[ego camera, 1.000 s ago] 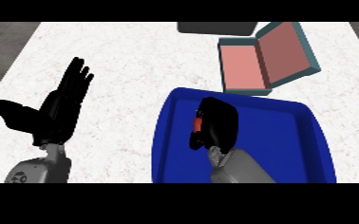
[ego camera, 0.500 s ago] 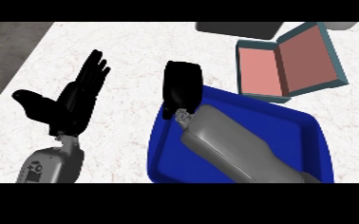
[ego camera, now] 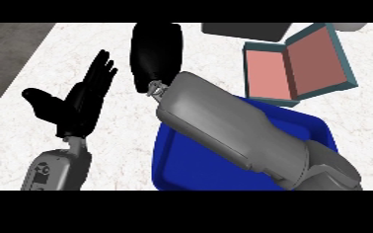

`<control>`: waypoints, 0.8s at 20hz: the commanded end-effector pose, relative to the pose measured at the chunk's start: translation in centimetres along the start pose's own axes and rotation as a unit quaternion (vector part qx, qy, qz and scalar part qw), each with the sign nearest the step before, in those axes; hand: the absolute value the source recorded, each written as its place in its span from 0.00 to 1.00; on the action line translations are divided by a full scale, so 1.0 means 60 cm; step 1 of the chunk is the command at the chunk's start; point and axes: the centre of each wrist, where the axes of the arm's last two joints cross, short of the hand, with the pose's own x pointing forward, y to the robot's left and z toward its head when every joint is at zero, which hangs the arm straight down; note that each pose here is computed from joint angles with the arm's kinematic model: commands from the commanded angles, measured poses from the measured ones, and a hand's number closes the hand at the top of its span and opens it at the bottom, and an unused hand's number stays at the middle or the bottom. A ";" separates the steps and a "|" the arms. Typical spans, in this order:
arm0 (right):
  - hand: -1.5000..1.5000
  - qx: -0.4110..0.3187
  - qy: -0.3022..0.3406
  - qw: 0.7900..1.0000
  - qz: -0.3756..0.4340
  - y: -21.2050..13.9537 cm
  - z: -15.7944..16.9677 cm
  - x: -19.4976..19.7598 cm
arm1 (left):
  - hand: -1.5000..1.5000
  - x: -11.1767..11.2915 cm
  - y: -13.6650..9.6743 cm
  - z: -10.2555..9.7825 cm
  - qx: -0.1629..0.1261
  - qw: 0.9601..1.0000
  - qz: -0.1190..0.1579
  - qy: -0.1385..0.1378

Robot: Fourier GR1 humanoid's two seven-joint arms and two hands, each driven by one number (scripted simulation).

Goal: Pick the bell pepper from the tray and place it in the cardboard box

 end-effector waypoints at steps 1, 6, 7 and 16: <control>1.00 -0.076 0.066 0.994 -0.053 -0.061 -0.009 0.046 | 0.50 -0.007 0.001 -0.008 0.015 1.000 -0.002 0.012; 1.00 -0.140 0.120 0.981 -0.058 -0.075 -0.044 0.045 | 0.50 -0.009 -0.003 0.001 0.024 1.000 0.002 0.010; 1.00 -0.151 0.128 0.978 -0.063 -0.078 -0.055 0.042 | 0.50 0.006 0.037 -0.006 0.032 0.999 -0.013 0.003; 1.00 -0.140 0.198 0.968 -0.057 -0.087 -0.087 0.029 | 0.50 -0.019 0.058 0.015 0.061 0.998 -0.003 0.005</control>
